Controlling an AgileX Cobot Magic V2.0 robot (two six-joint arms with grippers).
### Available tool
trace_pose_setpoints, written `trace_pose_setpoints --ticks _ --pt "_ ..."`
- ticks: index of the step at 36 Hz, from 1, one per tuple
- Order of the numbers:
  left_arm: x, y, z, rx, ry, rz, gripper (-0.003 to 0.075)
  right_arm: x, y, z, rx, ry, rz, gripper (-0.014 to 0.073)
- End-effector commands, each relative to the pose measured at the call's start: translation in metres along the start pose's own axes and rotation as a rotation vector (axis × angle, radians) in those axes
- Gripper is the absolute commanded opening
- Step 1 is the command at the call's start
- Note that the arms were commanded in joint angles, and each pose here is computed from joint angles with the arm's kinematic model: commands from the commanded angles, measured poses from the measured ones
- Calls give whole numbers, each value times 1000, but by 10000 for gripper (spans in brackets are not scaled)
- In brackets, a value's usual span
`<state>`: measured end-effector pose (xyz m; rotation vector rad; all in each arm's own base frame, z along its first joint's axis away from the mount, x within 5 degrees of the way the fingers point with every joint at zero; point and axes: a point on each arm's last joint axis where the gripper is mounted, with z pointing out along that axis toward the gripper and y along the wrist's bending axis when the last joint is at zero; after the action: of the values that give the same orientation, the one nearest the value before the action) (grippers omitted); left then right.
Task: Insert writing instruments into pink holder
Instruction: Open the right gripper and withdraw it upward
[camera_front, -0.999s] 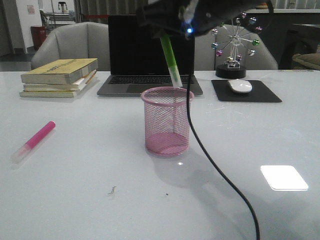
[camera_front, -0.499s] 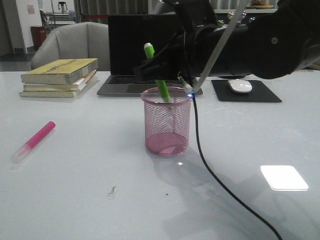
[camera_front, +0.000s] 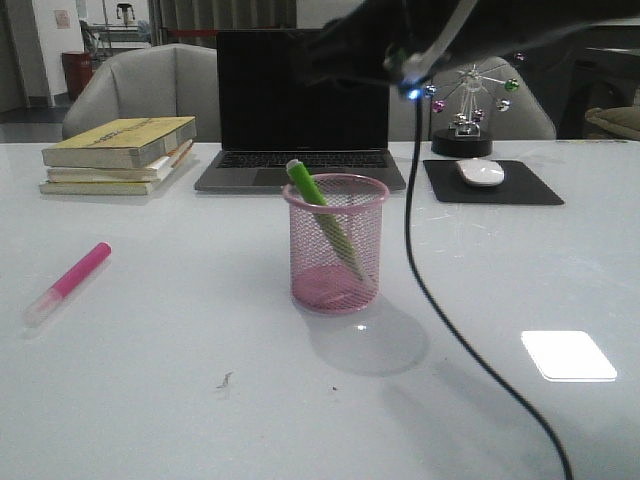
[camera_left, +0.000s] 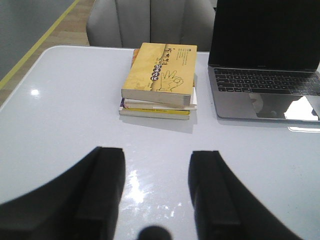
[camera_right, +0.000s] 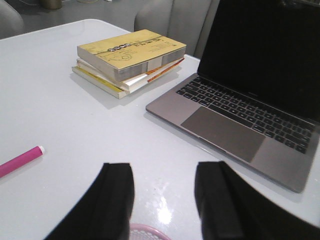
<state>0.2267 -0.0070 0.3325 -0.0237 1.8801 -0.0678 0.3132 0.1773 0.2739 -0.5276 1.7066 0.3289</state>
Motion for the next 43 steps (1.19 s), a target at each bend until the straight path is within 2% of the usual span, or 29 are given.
trace_pose_setpoints --ticks 1,7,11,15,23,30,36,43 --pt "-22 -2 -7 8 -130 -14 386 -44 -12 -41 38 -33 4 414" --pt "-22 -2 -7 8 -130 -14 386 -66 -28 -96 94 60 11 414" --pt "-22 -2 -7 8 -130 -14 386 -75 -40 -133 157 27 27 414" --pt "-22 -2 -7 8 -130 -14 386 -71 -55 -168 248 43 89 414" --pt "-22 -2 -7 8 -130 -14 386 -46 -73 -224 437 174 189 414" --pt "-20 -2 -6 8 -114 -14 386 -30 -72 -247 508 208 218 414" --pt "-15 -2 -6 9 -53 -8 386 -14 -66 -252 502 264 238 414" --pt "-20 -9 -6 37 -70 5 386 -11 -65 -252 500 288 244 414"
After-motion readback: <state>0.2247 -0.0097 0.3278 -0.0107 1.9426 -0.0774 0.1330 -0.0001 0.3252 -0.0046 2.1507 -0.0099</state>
